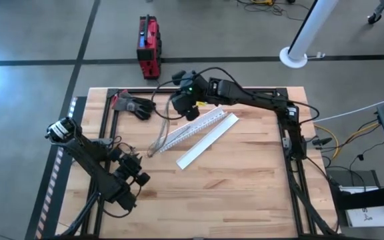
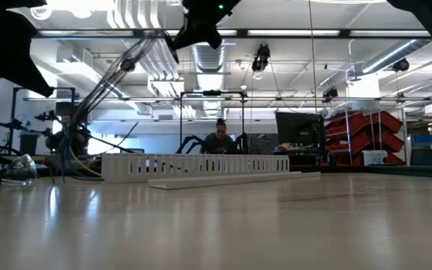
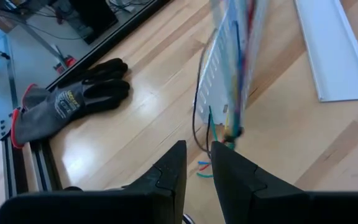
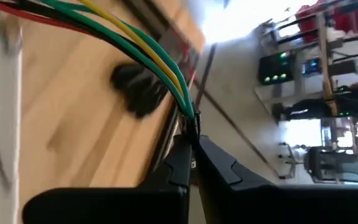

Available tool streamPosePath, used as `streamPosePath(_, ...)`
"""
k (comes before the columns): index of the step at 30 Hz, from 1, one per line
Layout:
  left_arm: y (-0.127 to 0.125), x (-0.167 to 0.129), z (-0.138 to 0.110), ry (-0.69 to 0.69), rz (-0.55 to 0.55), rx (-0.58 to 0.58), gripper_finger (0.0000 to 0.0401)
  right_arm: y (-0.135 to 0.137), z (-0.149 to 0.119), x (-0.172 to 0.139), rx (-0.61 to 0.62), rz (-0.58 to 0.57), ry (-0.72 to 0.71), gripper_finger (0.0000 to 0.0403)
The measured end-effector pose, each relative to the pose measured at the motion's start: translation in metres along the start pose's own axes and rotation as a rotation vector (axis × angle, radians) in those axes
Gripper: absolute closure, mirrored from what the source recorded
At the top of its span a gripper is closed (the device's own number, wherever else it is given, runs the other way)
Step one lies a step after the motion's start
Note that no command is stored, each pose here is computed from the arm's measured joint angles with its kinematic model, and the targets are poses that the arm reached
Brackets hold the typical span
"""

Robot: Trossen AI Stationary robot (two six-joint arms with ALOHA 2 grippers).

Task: Ziptie cables
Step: Insert the bundled colored cable into the white cable duct

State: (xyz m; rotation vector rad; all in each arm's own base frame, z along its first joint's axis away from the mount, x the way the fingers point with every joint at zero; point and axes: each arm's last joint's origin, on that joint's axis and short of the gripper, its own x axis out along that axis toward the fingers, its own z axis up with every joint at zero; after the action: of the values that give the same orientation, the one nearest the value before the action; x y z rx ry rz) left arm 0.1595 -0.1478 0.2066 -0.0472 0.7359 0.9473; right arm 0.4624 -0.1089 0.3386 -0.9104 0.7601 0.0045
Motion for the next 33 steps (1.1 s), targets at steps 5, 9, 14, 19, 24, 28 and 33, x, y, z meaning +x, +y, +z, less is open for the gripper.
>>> streamPosePath(5, 0.0, 0.0, 0.0, 0.0, -0.001, -0.001, 0.0342, 0.001, -0.008, -0.003, -0.077, -0.039, 0.184, 0.0403)
streamPosePath(9, 0.0, 0.0, 0.0, 0.001, -0.004, -0.004, 0.0342, -0.005, -0.023, -0.004, -0.087, -0.102, 0.362, 0.0403)
streamPosePath(14, -0.002, 0.0, 0.0, 0.001, -0.015, -0.019, 0.0342, -0.006, -0.046, -0.01, -0.1, -0.009, 0.472, 0.0403)
streamPosePath(19, -0.003, 0.0, -0.001, -0.003, -0.025, -0.034, 0.0342, -0.011, -0.066, -0.011, -0.057, 0.032, 0.526, 0.0403)
streamPosePath(24, -0.004, 0.003, -0.004, -0.002, -0.029, -0.052, 0.0342, -0.004, -0.081, -0.009, -0.01, 0.184, 0.484, 0.0403)
streamPosePath(28, -0.003, 0.007, -0.009, -0.002, -0.026, -0.049, 0.0342, 0.003, -0.086, -0.003, 0.009, 0.224, 0.485, 0.0403)
streamPosePath(33, -0.002, 0.015, -0.018, 0.005, -0.024, -0.056, 0.0342, 0.017, -0.094, 0.006, -0.007, 0.285, 0.51, 0.0403)
